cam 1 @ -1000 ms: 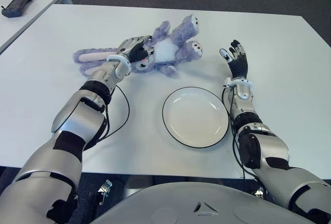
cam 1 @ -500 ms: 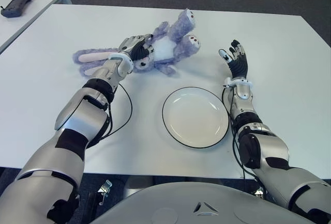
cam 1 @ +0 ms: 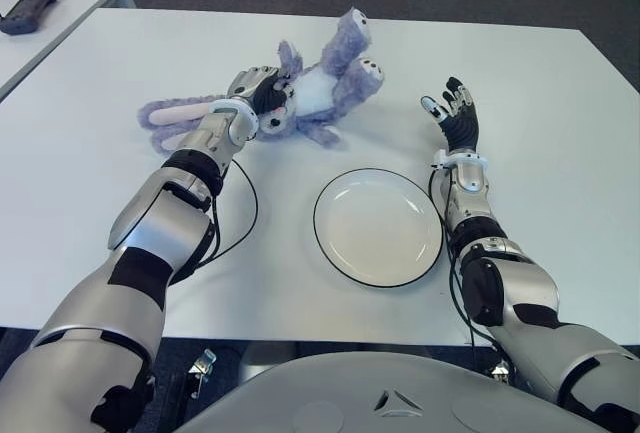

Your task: Put the doll into the plate.

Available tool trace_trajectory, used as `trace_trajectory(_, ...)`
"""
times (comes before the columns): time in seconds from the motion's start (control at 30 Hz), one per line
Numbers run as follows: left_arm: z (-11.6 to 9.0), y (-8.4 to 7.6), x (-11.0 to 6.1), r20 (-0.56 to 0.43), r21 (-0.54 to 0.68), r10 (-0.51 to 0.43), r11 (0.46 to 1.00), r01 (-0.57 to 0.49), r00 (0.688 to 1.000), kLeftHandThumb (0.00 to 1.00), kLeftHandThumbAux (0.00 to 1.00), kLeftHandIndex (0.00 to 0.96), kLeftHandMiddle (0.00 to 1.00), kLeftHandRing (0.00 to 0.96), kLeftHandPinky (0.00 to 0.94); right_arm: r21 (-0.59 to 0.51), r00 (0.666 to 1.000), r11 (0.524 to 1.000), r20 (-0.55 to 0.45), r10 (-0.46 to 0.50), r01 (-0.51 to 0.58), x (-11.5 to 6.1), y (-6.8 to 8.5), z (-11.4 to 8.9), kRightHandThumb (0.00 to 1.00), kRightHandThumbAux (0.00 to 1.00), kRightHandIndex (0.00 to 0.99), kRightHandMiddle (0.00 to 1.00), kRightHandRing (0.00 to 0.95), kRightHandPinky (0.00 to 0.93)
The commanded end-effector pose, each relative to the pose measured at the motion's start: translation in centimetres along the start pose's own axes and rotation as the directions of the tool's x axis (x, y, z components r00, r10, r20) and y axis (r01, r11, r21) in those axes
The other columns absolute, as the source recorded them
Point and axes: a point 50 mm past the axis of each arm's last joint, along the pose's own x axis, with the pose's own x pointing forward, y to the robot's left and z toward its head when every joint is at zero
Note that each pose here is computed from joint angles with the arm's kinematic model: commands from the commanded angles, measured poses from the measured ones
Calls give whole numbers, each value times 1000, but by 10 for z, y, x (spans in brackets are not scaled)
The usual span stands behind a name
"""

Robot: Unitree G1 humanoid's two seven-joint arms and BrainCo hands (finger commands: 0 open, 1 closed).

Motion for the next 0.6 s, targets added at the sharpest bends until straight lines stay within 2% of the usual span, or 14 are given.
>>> trace_trajectory(0.03,-37,-73,-35,-219,-30,-303,952,304,928,751,311,357,361,350,393,-4,811,993,-577,-98,117,-151,-25,-139,0,686,93,67,44,32)
trace_trajectory(0.2,-39,-75,-37,-239,-39,-300,953,300,923,735,309,375,332,329,326,-5,814,994,-573,-95,112,-152,-26,-139,0,699,100,67,45,34)
trace_trajectory(0.6,-41,-78,-39,-253,-26,-319,946,324,913,697,297,401,304,285,286,1,809,992,-580,-100,123,-152,-26,-140,0,712,110,68,44,40)
